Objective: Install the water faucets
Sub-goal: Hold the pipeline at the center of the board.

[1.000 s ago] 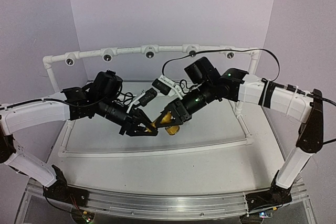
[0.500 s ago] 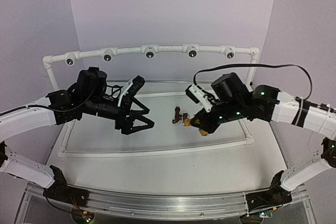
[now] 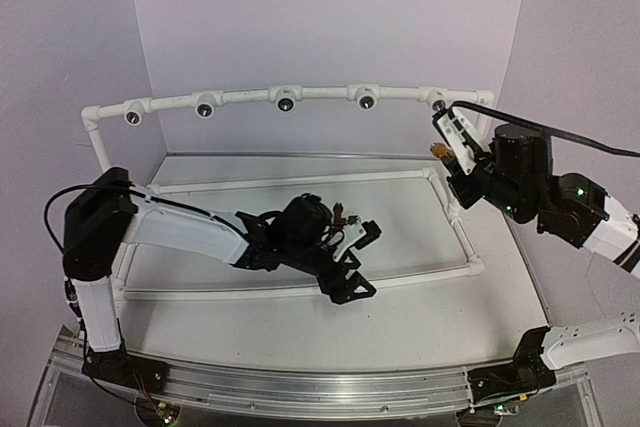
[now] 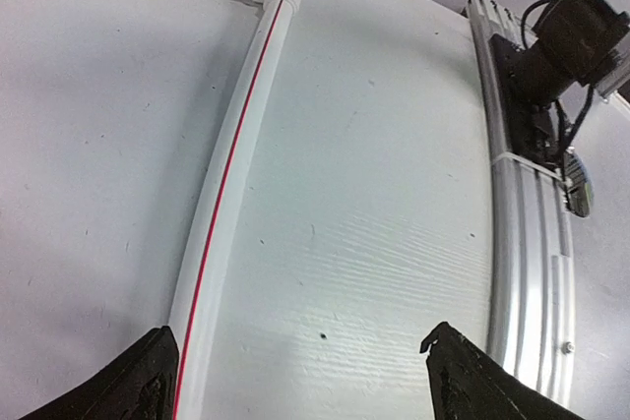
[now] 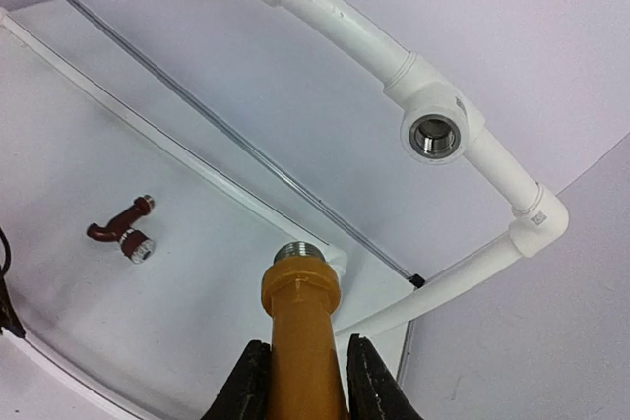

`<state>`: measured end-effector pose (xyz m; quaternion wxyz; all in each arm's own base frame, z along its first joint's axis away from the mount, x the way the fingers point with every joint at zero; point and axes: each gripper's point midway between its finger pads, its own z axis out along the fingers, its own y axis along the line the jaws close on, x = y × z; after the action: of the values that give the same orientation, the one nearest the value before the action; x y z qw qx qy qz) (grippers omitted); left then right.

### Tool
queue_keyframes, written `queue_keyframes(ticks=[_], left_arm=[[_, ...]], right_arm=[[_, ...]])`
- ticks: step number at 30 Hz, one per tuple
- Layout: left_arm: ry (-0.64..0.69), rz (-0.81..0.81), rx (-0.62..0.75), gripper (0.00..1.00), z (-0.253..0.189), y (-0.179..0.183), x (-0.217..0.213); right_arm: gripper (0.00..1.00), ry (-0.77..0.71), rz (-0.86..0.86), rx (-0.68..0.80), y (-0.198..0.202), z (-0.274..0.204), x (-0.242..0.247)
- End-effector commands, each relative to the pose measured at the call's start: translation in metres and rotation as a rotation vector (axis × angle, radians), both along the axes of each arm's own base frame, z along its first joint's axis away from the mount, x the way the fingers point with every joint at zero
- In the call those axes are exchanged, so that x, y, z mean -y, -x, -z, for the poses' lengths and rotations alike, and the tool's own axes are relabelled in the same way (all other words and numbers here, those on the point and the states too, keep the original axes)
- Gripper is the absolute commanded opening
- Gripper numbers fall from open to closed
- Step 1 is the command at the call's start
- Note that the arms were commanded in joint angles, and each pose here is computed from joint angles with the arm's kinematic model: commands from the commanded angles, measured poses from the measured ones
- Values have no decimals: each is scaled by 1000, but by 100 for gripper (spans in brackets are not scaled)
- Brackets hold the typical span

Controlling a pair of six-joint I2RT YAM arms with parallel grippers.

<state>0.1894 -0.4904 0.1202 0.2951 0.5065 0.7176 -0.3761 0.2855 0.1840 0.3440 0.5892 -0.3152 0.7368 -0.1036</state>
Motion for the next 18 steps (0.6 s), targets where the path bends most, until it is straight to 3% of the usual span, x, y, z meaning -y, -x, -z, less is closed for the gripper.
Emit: queue_keyframes(ticks=[1,7,13,18], left_arm=[[57,23,171,92,-7,-33,46],[15,69,191,96,31,-44,82],[-39,135,226,94,74,-39,113],[-147,191,257,64,112,-27,111]], right_arm=[[0,92,129,85,-26,-22,28],[0,225,317,3,-50,8,52],[0,194,246,-3,-48,12,43],[0,431,249,117,-51,23,55]])
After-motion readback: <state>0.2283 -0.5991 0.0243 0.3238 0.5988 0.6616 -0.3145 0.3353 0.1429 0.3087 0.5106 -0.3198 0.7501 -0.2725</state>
